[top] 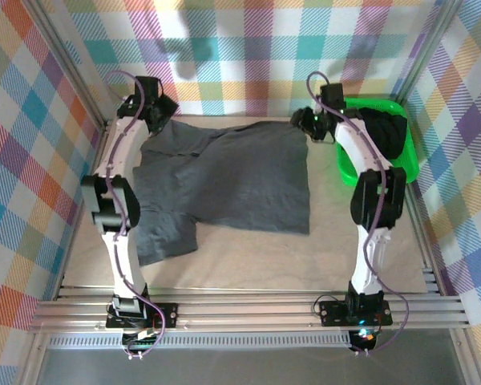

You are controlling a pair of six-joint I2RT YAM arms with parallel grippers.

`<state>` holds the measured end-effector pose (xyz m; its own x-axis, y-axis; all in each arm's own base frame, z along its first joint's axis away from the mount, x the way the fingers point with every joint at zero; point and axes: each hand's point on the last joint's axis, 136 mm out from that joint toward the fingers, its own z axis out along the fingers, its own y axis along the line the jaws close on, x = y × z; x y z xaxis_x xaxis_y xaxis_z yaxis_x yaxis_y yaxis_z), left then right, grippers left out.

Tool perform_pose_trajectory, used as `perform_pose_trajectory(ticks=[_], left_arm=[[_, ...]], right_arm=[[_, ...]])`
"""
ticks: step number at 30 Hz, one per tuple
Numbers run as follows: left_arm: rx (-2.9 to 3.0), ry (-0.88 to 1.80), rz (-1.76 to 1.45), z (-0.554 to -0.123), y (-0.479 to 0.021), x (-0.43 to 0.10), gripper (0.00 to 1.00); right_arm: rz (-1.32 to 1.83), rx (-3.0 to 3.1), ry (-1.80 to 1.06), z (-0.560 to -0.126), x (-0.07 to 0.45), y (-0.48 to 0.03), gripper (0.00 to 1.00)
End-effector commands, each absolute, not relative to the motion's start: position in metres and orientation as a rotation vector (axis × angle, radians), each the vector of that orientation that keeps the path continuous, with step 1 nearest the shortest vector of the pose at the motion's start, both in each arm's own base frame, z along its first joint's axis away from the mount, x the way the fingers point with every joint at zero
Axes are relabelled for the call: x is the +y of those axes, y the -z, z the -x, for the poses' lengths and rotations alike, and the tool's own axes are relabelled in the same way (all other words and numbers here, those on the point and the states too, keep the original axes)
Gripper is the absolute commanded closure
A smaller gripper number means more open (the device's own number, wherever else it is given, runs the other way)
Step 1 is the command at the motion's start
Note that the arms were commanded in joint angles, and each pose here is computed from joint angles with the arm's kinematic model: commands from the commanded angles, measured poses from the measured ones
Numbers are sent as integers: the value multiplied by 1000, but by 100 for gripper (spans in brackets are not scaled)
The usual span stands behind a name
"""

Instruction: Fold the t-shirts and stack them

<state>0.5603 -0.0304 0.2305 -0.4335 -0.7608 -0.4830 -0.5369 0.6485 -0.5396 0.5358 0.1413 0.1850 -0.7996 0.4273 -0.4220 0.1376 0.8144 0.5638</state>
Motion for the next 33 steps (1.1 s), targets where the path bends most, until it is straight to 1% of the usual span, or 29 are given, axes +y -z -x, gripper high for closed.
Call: perform_pose_trajectory(ticks=[1, 3, 4, 6, 9, 10, 12, 14, 17, 18, 20, 24, 26, 30, 33], left_arm=[[2221, 213, 1073, -477, -227, -10, 32], [2298, 71, 1148, -426, -191, 11, 40], [2335, 19, 1186, -406, -176, 20, 43], [2419, -102, 1272, -363, -144, 38, 43], [2481, -154, 1323, -326, -115, 44, 43], [2494, -144, 1331, -320, -108, 42, 44], [2541, -126, 1335, -309, -94, 37, 46], [2578, -115, 1339, -302, -85, 33, 48], [2607, -107, 1317, -296, -83, 30, 49], [2609, -109, 1305, -295, -84, 31, 49], [2610, -118, 1285, -294, -88, 32, 49], [2608, -111, 1257, -294, -96, 32, 49], [2598, -84, 1258, -295, -99, 30, 49], [2585, -31, 1252, -297, -103, 25, 50], [2583, -17, 1238, -297, -107, 24, 50]], right_arm=[[-442, 2411, -724, -485, 146, -204, 47], [-495, 2486, -689, -440, 146, -178, 48], [-527, 2528, -666, -420, 145, -166, 49], [-612, 2630, -637, -370, 143, -138, 50], [-662, 2735, -612, -317, 146, -111, 52], [-658, 2759, -607, -305, 149, -105, 53], [-674, 2824, -618, -283, 154, -91, 57], [-686, 2882, -604, -271, 156, -81, 60], [-705, 2965, -430, -252, 140, -67, 61], [-723, 2978, -355, -247, 130, -66, 58], [-760, 2989, -295, -237, 121, -64, 52], [-916, 3028, -411, -219, 135, -58, 50], [-1008, 3011, -456, -217, 140, -54, 49], [-1086, 2970, -492, -233, 148, -49, 49], [-1157, 2984, -494, -237, 154, -41, 50]])
